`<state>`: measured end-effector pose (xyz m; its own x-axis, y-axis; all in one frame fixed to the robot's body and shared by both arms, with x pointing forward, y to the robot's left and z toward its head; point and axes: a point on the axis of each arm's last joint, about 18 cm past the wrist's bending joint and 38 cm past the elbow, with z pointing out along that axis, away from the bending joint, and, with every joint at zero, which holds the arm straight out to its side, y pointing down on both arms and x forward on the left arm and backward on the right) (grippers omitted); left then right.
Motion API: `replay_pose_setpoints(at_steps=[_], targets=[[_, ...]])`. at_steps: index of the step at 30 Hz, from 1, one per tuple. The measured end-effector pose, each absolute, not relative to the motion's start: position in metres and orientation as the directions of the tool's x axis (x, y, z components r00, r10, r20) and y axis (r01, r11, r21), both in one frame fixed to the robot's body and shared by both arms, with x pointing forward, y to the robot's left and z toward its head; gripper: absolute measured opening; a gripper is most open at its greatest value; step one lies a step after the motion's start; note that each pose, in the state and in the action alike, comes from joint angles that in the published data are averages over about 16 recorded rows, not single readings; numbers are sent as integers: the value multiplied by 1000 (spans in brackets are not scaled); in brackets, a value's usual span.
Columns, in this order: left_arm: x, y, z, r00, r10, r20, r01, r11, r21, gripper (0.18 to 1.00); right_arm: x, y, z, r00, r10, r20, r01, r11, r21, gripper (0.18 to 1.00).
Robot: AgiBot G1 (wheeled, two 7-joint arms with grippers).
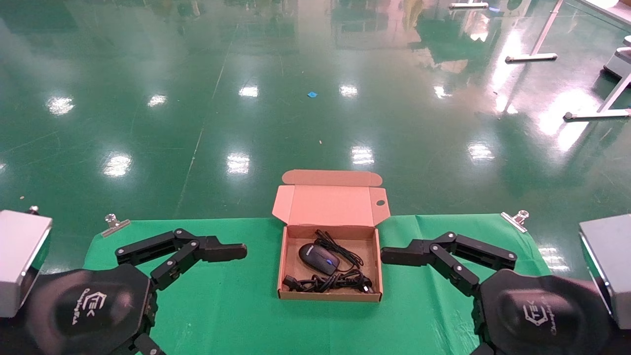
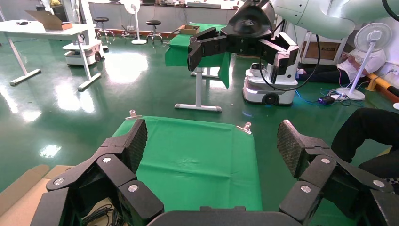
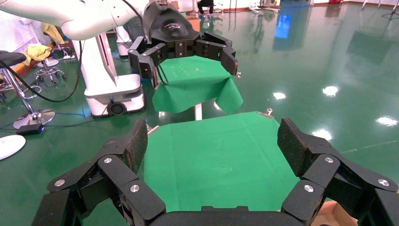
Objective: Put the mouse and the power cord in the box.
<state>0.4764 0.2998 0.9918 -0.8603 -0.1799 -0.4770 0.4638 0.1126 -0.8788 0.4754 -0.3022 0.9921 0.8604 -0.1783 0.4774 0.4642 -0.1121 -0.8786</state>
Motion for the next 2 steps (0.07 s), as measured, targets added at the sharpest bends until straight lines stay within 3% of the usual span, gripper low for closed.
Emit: replay_pose_setpoints(at_steps=[2], targets=[[476,300,992,-860,-180,-477,464,113,-879,1000,475,-302,992,860,-178,477,464,-112,-879,1001]])
